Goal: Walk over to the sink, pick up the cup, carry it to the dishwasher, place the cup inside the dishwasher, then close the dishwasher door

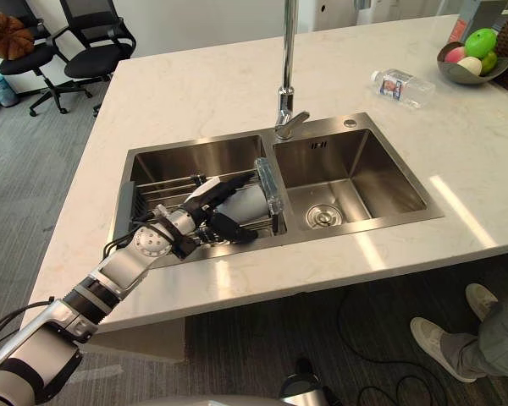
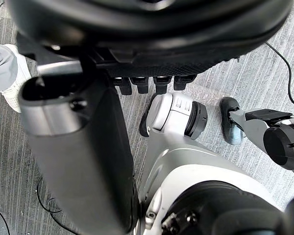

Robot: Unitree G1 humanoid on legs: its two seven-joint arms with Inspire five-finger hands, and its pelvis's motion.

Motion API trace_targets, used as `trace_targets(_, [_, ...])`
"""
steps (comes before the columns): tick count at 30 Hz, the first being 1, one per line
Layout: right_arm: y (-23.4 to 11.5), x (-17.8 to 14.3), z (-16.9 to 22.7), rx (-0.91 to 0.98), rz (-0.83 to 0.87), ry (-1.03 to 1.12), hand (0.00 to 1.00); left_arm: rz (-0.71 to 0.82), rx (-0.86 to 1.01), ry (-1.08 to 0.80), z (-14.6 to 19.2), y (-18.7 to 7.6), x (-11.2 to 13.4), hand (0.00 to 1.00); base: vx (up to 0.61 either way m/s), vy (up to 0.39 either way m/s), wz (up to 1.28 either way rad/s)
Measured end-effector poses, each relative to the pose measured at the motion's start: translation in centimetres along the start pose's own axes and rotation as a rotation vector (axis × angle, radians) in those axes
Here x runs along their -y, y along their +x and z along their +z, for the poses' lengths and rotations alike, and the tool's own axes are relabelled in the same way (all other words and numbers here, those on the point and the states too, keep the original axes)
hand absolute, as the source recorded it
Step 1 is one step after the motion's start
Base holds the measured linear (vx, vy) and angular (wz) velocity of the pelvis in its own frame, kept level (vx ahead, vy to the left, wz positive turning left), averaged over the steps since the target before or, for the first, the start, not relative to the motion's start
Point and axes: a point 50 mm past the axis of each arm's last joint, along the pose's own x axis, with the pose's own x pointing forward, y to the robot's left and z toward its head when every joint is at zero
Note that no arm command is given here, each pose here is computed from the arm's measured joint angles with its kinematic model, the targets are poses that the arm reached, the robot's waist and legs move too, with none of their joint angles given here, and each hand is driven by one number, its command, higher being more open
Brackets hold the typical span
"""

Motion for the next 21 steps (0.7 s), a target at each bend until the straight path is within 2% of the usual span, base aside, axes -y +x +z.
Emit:
trace_targets(4, [-0.1, 0.4, 0.2, 0.013, 0.002, -0.006, 1.0, -0.016, -0.017, -0.056, 0.0, 0.0, -0.1, 1.0, 0.0, 0.0, 0.0])
trace_targets(7, [-0.1, 0.4, 0.4, 0.022, 0.007, -0.018, 1.0, 0.034, -0.024, -0.046, 0.2, 0.0, 0.5, 1.0, 0.0, 0.0, 0.0])
trace_targets(13, [-0.2, 0.5, 0.3, 0.025, 0.006, -0.019, 1.0, 0.202, -0.005, -0.023, 0.3, -0.1, -0.3, 1.0, 0.0, 0.0, 0.0])
trace_targets(21, [-0.2, 0.5, 0.3, 0.022, 0.003, -0.017, 1.0, 0.423, 0.093, -0.117, 0.9, -1.0, -2.5, 1.0, 0.0, 0.0, 0.0])
